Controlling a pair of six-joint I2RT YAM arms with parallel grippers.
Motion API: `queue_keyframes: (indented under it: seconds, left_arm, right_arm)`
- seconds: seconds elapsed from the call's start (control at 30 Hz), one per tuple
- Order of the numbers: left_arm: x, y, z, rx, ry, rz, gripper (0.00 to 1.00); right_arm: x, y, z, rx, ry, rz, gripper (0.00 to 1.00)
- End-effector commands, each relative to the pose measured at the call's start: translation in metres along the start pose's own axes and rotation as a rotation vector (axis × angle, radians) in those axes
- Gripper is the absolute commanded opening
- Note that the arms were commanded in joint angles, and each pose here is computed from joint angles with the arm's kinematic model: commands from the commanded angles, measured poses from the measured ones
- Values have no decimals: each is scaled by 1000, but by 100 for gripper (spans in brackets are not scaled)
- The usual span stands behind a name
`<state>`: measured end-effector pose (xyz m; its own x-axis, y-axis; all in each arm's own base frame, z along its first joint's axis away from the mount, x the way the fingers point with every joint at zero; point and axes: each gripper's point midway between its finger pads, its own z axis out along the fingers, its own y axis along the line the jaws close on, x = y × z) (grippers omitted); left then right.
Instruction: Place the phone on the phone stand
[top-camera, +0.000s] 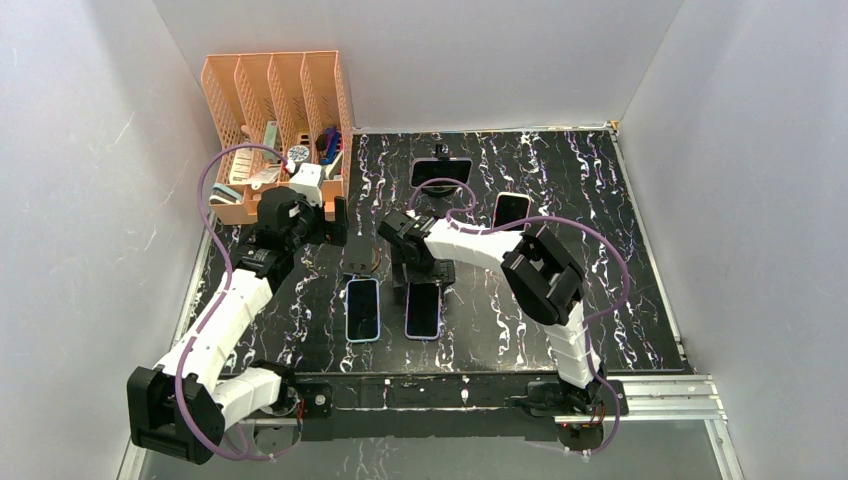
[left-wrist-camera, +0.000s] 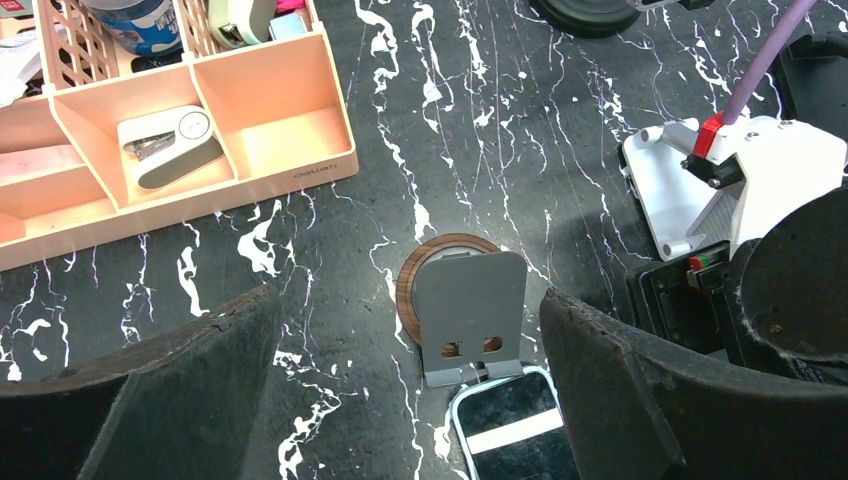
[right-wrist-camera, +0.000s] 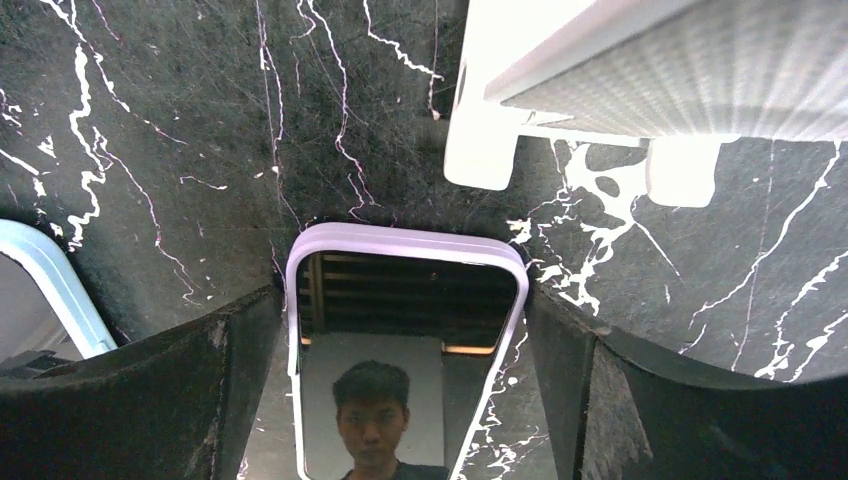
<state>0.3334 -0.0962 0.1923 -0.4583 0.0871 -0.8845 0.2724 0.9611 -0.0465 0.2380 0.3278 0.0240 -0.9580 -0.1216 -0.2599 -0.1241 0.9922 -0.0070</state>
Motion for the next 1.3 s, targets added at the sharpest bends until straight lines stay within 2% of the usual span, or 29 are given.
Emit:
queue_keyframes:
  seconds: [0.0, 0.07, 0.27, 0.37, 0.53, 0.7, 0.93, 1.27]
  left_arm:
    - [-11, 1, -9, -11, -33, 17, 98]
    - [-12, 0, -10, -7, -35, 14, 98]
    - [-5, -12, -16, 49, -31, -26, 98]
    - [2, -26, -21, 127, -37, -48, 98]
    - [15, -87, -42, 446, -69, -24, 98]
    - [47, -123, -54, 604, 1, -22, 98]
    - [90, -154, -53, 658, 147, -53, 98]
    - [127, -208, -38, 667, 209, 27, 98]
  right_arm:
    - [2, -7, 3, 46, 23, 7, 99]
    - [3, -7, 4, 48, 31, 6, 97]
    - [6, -8, 0, 25, 23, 15, 66]
    - [5, -11, -5, 10, -1, 29, 58]
    - [-5, -11, -22, -62, -94, 56, 56]
    - [-20, -15, -42, -148, -234, 128, 57]
    - [-35, -30, -61, -249, -375, 257, 56]
    - [-37, -46, -66, -337, -453, 342, 56]
